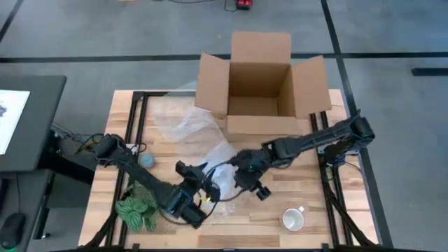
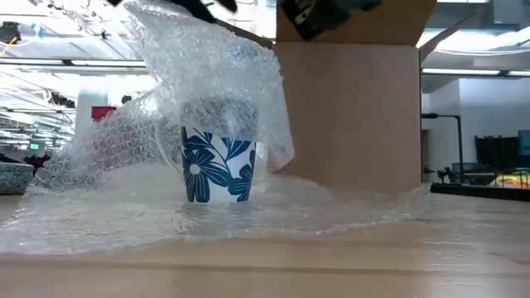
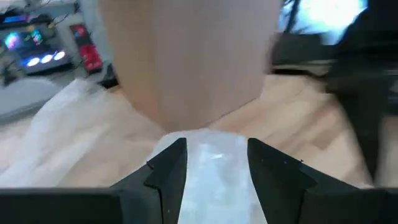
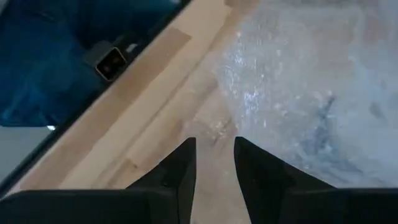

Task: Wrap mug
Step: Wrap the white blue mug with bubble wrap

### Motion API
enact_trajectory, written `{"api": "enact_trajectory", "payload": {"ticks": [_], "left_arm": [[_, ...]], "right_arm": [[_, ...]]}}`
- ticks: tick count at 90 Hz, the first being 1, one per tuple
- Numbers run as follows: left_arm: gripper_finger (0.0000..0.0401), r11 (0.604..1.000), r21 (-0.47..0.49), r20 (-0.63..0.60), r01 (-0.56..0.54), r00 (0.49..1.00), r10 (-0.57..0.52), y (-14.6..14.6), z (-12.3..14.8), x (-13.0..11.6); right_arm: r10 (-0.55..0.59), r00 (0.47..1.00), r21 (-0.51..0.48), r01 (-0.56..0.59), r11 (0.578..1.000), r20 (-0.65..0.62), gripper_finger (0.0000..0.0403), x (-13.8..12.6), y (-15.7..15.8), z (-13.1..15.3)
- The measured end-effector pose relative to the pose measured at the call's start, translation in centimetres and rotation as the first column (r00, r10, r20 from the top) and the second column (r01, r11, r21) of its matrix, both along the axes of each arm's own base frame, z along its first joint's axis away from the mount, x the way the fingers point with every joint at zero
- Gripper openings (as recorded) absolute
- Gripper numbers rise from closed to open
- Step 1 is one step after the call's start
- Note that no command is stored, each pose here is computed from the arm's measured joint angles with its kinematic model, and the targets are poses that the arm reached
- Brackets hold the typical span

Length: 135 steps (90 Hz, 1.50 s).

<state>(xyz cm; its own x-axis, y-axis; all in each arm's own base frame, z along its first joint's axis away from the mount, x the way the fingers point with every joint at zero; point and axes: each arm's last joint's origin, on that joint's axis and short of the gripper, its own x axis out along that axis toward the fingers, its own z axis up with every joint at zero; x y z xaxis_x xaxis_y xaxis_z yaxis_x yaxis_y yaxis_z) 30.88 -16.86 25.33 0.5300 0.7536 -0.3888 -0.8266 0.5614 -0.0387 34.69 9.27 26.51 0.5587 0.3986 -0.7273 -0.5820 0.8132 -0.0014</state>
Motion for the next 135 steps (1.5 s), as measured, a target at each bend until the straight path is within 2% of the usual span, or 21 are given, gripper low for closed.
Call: {"api": "enact_trajectory", "payload": {"ticks": [10, 19, 37, 49, 56, 78, 104, 113, 120, 128, 135], "left_arm": [[0.0148, 0.996, -0.074, -0.075, -0.047, 0.996, 0.042, 1.5, -1.7, 0.2], [0.0148, 0.991, -0.109, -0.093, -0.083, 0.993, 0.073, 2.4, -3.3, 0.2], [0.0148, 0.973, -0.176, -0.06, -0.149, 0.988, 0.141, 3.8, -6.2, 0.0], [0.0148, 0.953, -0.266, -0.06, -0.148, 0.989, 0.137, 4.1, -6.9, 0.3], [0.0148, 0.95, -0.287, -0.074, -0.126, 0.991, 0.109, 4.0, -6.9, 0.5], [0.0148, 0.947, -0.315, -0.063, -0.067, 0.997, 0.049, 3.8, -4.0, 0.6], [0.0148, 0.963, -0.268, 0.02, 0.029, 0.999, -0.025, 4.3, 1.0, -0.5], [0.0148, 0.964, -0.259, 0.028, 0.052, 0.999, -0.046, 4.3, 1.8, -1.1], [0.0148, 0.964, -0.258, 0.034, 0.066, 0.998, -0.059, 4.3, 2.6, -1.7], [0.0148, 0.964, -0.253, 0.043, 0.079, 0.997, -0.07, 4.2, 3.5, -2.6], [0.0148, 0.967, -0.241, 0.055, 0.088, 0.996, -0.077, 4.0, 4.0, -3.3]], "right_arm": [[-0.019, 1.0, -0.05, 0.02, 0.999, 0.011, 0.0097, -0.1, 0.7, -1.0], [-0.015, 1.0, -0.057, 0.016, 0.998, 0.007, 0.0097, -0.1, 1.0, -1.2], [-0.012, 1.0, -0.067, 0.011, 0.998, -0.025, 0.0097, -0.3, 1.0, -1.4], [-0.008, 0.998, -0.078, 0.004, 0.997, -0.057, 0.0097, -0.6, 1.1, -1.6], [-0.005, 0.998, -0.081, 0.0, 0.997, -0.063, 0.0097, -0.7, 1.1, -1.7], [0.004, 0.999, -0.082, -0.008, 0.997, -0.051, 0.0097, -0.6, 1.3, -1.6], [-0.001, 0.99, -0.05, 0.008, 0.999, 0.14, 0.0097, 1.3, 0.8, -0.9], [-0.072, 0.975, 0.003, 0.073, 0.997, 0.21, 0.0097, 2.6, -0.3, -0.7], [-0.15, 0.966, 0.058, 0.141, 0.988, 0.209, 0.0097, 3.1, -1.2, -0.8], [-0.216, 0.948, 0.108, 0.195, 0.975, 0.232, 0.0097, 4.5, -2.1, -1.6], [-0.253, 0.947, 0.122, 0.232, 0.965, 0.2, 0.0097, 5.3, -2.7, -3.2]]}}
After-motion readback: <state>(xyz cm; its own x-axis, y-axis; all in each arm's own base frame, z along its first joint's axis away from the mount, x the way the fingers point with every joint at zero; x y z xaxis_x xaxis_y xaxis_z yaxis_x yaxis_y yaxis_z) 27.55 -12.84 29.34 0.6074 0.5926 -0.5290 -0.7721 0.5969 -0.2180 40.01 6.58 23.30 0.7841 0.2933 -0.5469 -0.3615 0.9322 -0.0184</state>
